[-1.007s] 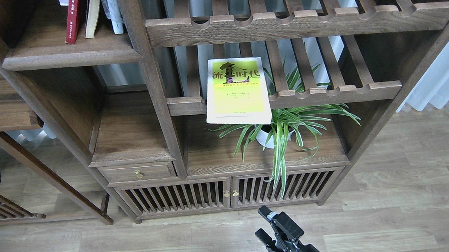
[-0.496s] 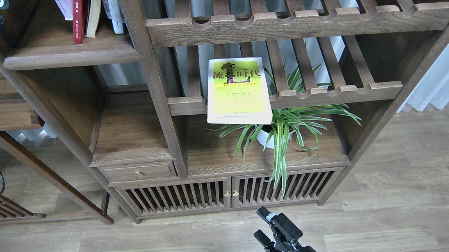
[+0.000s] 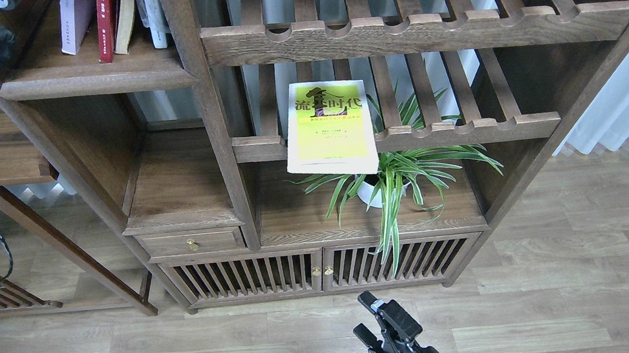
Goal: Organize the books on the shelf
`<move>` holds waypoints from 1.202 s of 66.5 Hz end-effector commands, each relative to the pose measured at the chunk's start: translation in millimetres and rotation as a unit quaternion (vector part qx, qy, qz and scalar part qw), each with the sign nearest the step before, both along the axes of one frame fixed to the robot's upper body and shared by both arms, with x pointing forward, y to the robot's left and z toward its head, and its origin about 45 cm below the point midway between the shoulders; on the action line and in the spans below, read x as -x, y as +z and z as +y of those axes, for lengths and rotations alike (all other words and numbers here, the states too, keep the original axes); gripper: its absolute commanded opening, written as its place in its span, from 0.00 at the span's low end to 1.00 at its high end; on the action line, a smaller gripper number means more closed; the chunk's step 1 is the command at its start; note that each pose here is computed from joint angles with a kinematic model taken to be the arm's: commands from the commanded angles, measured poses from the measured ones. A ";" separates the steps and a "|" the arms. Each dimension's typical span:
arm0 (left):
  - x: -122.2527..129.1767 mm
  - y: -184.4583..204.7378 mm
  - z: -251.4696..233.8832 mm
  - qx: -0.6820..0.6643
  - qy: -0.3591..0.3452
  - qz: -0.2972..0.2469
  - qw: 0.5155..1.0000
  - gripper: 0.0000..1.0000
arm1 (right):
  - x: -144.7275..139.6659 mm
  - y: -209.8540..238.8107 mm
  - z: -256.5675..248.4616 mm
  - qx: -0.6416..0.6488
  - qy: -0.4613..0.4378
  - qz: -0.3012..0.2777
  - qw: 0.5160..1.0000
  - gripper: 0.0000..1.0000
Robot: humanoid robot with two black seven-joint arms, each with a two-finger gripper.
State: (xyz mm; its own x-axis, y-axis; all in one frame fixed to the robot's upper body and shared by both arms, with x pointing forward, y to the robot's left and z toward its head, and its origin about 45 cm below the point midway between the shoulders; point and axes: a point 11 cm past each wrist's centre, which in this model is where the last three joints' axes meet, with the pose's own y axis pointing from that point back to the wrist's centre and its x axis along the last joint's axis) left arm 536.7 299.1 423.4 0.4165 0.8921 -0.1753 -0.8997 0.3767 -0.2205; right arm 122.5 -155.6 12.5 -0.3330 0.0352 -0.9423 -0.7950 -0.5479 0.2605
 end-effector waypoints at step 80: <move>147.1 -109.8 36.7 0.241 -0.090 0.055 0.965 0.83 | 3.4 8.0 27.2 -0.034 0.001 -0.001 0.999 0.99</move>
